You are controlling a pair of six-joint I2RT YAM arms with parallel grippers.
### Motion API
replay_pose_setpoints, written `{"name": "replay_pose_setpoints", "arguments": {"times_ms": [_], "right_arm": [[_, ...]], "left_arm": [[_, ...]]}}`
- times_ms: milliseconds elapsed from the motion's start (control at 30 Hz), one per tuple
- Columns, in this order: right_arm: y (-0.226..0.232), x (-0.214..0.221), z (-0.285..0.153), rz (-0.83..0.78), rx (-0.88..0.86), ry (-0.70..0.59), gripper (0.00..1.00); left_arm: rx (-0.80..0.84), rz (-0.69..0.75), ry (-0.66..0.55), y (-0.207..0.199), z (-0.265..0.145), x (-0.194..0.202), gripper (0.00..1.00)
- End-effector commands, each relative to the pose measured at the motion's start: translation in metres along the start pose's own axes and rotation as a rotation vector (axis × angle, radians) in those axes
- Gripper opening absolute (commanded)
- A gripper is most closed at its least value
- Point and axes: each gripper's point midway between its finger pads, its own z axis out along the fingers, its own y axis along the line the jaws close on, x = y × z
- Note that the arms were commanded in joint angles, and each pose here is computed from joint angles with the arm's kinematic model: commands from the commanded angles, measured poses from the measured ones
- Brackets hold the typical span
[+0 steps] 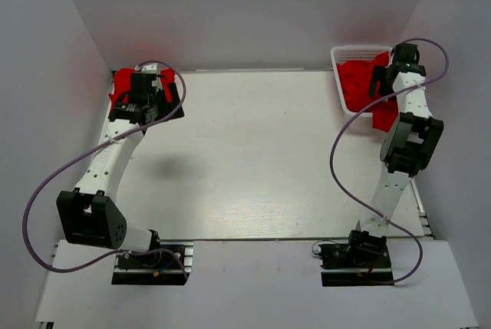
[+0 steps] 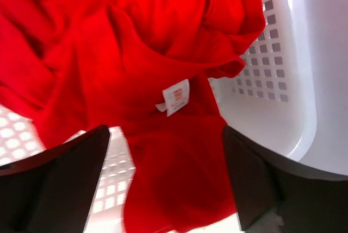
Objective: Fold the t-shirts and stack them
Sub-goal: Grab crumpled tshirt from bin with the right arm
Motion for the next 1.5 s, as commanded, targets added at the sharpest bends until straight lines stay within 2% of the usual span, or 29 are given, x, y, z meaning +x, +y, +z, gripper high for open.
{"name": "replay_pose_setpoints", "arguments": {"times_ms": [0, 33, 133, 167, 200, 267, 300, 467, 567, 667, 1067, 1233, 1267, 1367, 1433, 1467], "right_arm": [[-0.005, -0.014, -0.002, -0.091, -0.007, -0.034, 0.86], [-0.005, -0.008, 0.006, -0.094, -0.007, -0.014, 0.83], [-0.005, -0.005, 0.016, -0.09, -0.012, -0.008, 0.58], [-0.004, -0.003, 0.019, -0.091, -0.017, -0.006, 0.47], [-0.004, -0.006, 0.022, -0.092, -0.018, -0.021, 0.26], [-0.003, -0.008, 0.023, -0.096, -0.023, -0.029, 0.13], [-0.003, -0.012, 0.021, -0.09, -0.025, -0.041, 0.0], [-0.008, -0.024, 0.013, -0.047, -0.026, -0.089, 0.0], [-0.01, -0.045, -0.009, -0.019, -0.039, -0.174, 0.0], [-0.018, -0.084, -0.05, 0.012, -0.04, -0.327, 0.0], [-0.009, -0.169, -0.207, -0.006, -0.171, -0.71, 0.0], [-0.009, -0.216, -0.298, -0.021, -0.209, -0.945, 0.0], [-0.01, -0.229, -0.32, -0.018, -0.213, -1.026, 0.0], [-0.009, -0.239, -0.361, -0.026, -0.236, -1.137, 0.0], [-0.01, -0.252, -0.406, -0.002, -0.262, -1.277, 0.0], [-0.009, -0.251, -0.407, 0.001, -0.271, -1.277, 0.0]], "left_arm": [[0.007, 0.01, -0.023, -0.002, -0.003, -0.013, 1.0], [0.004, 0.011, -0.013, -0.001, -0.003, -0.01, 1.0], [0.011, 0.004, 0.029, -0.003, 0.004, 0.001, 1.0], [0.011, 0.004, 0.029, -0.003, 0.004, 0.001, 1.0], [0.017, 0.006, 0.052, -0.004, 0.007, 0.006, 1.0], [0.014, -0.002, 0.062, -0.003, 0.006, 0.009, 1.0], [0.014, -0.002, 0.062, -0.003, 0.006, 0.009, 1.0], [-0.003, -0.013, 0.055, 0.001, 0.003, 0.011, 1.0], [0.0, -0.024, 0.044, 0.0, -0.001, 0.008, 1.0], [0.005, -0.026, 0.026, 0.0, -0.005, 0.007, 1.0], [0.029, -0.041, -0.02, -0.003, -0.016, 0.001, 1.0], [0.03, -0.041, -0.022, -0.001, -0.021, 0.003, 1.0], [0.039, -0.041, -0.019, -0.003, -0.021, 0.004, 1.0], [0.039, -0.03, -0.019, -0.003, -0.023, 0.002, 1.0], [0.045, -0.029, -0.008, -0.004, -0.024, 0.005, 1.0], [0.045, -0.029, -0.008, -0.004, -0.024, 0.005, 1.0]]}}
